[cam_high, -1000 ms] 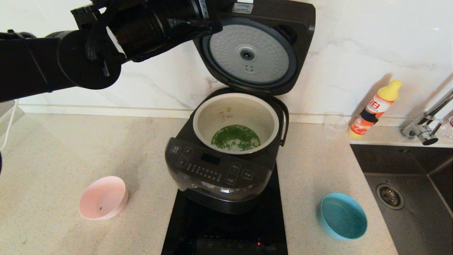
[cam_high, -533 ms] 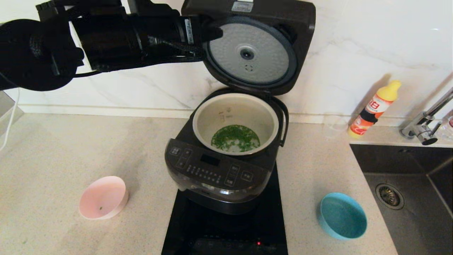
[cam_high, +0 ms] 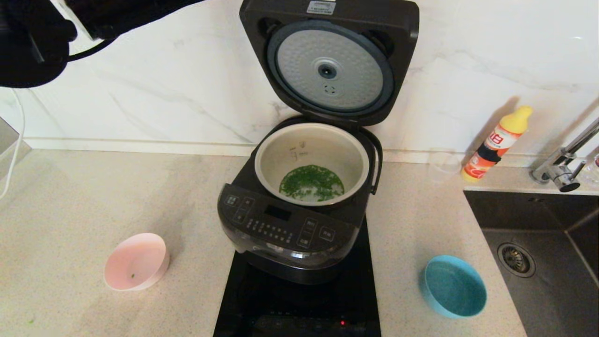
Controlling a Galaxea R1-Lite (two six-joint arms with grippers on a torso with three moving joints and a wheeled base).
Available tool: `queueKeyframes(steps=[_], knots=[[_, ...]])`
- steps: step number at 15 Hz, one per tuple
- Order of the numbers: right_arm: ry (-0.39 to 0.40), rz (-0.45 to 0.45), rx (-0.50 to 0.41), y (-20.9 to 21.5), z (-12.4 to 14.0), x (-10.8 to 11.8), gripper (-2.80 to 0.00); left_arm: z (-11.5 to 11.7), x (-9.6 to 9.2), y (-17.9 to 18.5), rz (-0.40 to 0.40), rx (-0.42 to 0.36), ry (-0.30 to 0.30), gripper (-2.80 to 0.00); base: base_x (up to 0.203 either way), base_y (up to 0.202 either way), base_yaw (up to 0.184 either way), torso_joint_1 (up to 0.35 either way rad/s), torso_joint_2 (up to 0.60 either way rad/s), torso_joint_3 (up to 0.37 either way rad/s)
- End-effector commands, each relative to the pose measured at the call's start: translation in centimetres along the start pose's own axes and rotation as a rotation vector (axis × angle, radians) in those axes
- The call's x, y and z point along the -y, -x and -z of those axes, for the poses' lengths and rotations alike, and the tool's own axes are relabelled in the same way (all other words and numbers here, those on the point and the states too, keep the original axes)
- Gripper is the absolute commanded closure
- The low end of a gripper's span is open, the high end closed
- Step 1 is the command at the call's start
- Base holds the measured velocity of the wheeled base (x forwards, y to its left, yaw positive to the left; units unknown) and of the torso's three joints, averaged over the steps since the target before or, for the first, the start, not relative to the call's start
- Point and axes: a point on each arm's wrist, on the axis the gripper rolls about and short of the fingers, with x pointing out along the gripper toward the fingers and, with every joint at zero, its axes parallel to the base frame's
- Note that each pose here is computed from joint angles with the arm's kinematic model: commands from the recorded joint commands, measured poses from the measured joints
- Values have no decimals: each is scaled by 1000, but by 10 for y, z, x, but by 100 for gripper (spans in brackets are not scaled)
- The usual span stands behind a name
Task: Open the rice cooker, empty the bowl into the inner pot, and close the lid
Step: Close the rice cooker
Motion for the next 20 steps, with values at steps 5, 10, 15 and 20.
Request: queueKeyframes(steps=[5,10,15,20], knots=[[-1,0,-2,0,0,0,0,72,-10,-38,29,-52,11,0,0,0,0,0,0,0],[1,0,-2,0,0,0,0,72,-10,-38,28,-47,4,0,0,0,0,0,0,0],[1,0,-2,0,0,0,0,54,-2,-12,46,-146,34,0,0,0,0,0,0,0],[1,0,-2,0,0,0,0,67,7,14,86,-305,34,0,0,0,0,0,0,0]])
